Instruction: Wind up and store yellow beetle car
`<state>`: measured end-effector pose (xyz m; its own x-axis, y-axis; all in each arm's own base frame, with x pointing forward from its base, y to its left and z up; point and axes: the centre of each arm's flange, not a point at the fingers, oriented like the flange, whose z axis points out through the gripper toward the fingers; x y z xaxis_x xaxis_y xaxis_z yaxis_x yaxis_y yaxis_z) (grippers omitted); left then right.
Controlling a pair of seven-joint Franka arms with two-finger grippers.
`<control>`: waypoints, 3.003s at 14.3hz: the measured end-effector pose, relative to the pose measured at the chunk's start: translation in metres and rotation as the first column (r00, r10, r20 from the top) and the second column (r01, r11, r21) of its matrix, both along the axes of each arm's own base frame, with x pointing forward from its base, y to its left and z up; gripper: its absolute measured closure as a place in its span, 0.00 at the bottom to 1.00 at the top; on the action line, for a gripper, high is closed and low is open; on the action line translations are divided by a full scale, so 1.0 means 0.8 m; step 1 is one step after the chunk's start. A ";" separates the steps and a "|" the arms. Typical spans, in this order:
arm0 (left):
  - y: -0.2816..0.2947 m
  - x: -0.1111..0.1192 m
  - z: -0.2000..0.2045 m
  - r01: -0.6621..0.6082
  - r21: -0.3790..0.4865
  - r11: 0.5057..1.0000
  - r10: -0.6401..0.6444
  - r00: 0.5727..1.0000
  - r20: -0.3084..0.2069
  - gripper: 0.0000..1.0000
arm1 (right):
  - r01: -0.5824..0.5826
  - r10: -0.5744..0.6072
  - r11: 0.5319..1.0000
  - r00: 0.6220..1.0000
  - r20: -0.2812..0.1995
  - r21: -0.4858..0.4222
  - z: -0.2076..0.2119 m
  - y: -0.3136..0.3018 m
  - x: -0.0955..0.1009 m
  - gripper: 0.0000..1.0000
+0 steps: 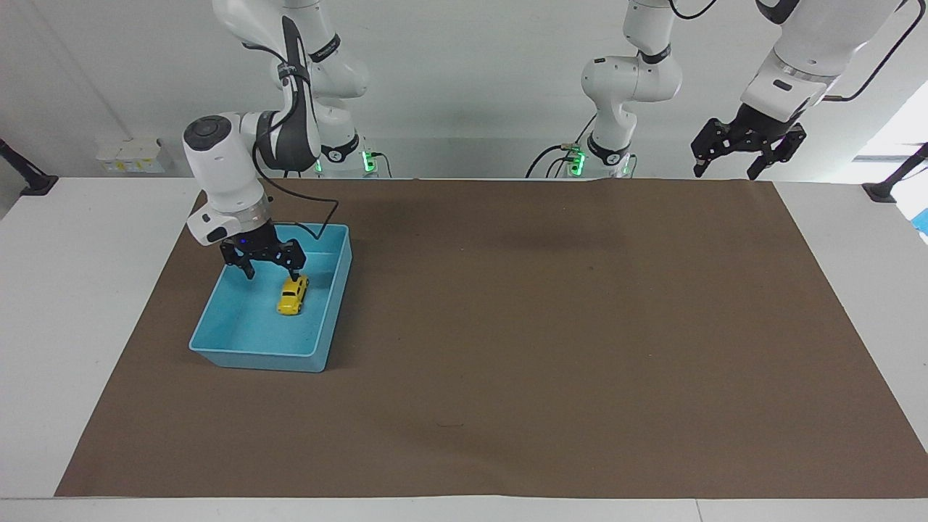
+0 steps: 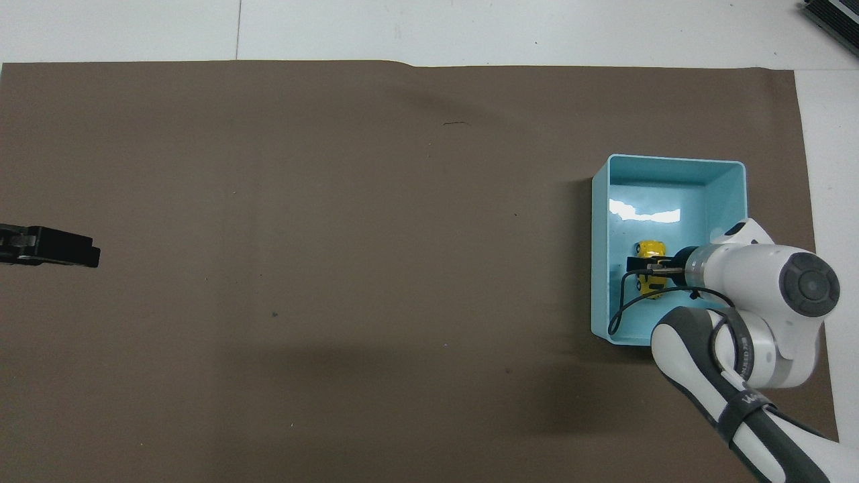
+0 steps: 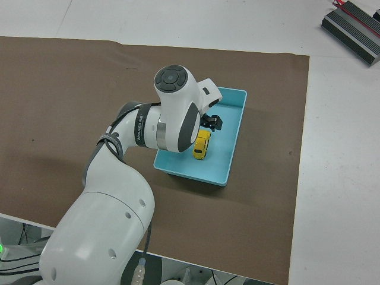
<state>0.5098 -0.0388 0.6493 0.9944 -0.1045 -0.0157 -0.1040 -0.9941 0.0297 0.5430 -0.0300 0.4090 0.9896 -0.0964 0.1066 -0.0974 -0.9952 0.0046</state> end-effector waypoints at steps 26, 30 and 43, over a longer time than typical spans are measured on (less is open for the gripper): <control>0.000 0.000 0.000 0.000 0.000 1.000 0.000 1.000 0.000 0.00 | 0.080 -0.079 0.997 0.990 -0.118 -0.001 0.312 0.023 -0.017 0.00; 0.000 0.000 0.000 0.000 0.000 1.000 0.000 1.000 0.000 0.00 | 0.076 -0.076 0.997 0.990 -0.120 -0.001 0.311 0.025 -0.018 0.00; 0.000 0.000 0.000 0.000 0.000 1.000 0.000 1.000 0.000 0.00 | 0.046 -0.045 0.999 0.991 -0.123 -0.001 0.310 0.025 -0.020 0.00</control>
<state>0.5098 -0.0387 0.6493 0.9944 -0.1044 -0.0158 -0.1039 -0.9941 0.0298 0.5272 -0.0101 0.6570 0.9898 -0.1416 -0.0155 -0.1414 -0.9898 0.0179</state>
